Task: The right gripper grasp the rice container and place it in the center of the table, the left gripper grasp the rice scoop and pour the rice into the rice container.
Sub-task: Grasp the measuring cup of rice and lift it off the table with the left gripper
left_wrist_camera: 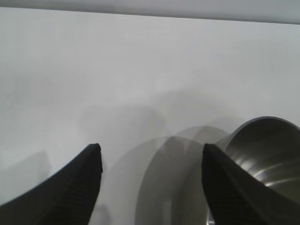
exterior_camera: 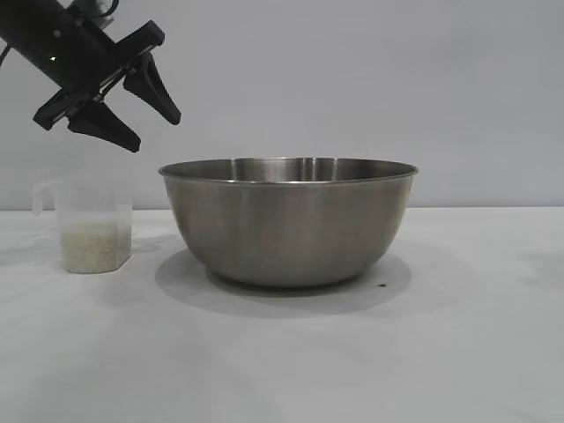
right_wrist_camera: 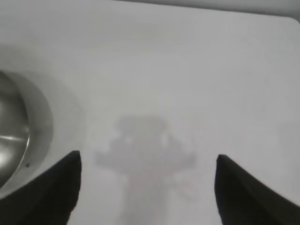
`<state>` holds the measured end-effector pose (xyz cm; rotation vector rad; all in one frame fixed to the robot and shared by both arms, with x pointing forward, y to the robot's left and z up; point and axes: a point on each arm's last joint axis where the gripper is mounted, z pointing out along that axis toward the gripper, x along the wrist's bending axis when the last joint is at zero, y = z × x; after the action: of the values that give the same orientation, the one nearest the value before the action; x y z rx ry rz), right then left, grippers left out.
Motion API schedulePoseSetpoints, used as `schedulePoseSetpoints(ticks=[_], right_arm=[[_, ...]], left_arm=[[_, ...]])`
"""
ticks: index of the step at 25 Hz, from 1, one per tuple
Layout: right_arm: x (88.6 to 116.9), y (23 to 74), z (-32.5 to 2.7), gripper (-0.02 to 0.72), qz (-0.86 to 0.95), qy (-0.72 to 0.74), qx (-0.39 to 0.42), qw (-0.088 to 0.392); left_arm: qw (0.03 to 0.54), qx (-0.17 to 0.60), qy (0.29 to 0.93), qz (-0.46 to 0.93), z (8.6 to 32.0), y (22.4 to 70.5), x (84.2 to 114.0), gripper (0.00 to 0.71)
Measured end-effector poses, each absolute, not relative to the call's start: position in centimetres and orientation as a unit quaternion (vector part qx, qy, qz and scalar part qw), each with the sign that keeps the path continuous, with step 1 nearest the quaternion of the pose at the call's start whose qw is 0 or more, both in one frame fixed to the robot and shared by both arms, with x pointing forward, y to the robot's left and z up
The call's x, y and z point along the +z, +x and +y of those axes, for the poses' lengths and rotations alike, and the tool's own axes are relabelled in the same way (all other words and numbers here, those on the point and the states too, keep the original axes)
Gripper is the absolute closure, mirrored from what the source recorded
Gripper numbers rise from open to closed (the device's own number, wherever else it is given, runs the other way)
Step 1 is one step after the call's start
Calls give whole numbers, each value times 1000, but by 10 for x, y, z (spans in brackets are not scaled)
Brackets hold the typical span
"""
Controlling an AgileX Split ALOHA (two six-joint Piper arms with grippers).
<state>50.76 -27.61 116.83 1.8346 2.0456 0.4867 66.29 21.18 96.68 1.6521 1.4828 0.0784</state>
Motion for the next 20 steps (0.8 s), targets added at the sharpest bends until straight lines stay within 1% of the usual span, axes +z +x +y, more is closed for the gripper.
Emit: schedulePoseSetpoints(ticks=[4, 9, 13, 15, 20], right_arm=[[1162, 451, -282, 162, 720, 648, 174, 179], [1145, 381, -288, 162, 716, 645, 187, 191], [1122, 331, -293, 162, 708, 640, 210, 212], [1110, 308, -295, 162, 700, 633, 233, 234], [1072, 270, -298, 162, 688, 622, 266, 264]], left_arm=[[444, 32, 666, 598, 212, 663, 967, 312], [444, 32, 666, 598, 212, 663, 967, 312], [439, 35, 673, 594, 212, 663, 966, 312], [438, 35, 675, 593, 212, 662, 966, 312], [438, 35, 675, 593, 212, 662, 966, 312]])
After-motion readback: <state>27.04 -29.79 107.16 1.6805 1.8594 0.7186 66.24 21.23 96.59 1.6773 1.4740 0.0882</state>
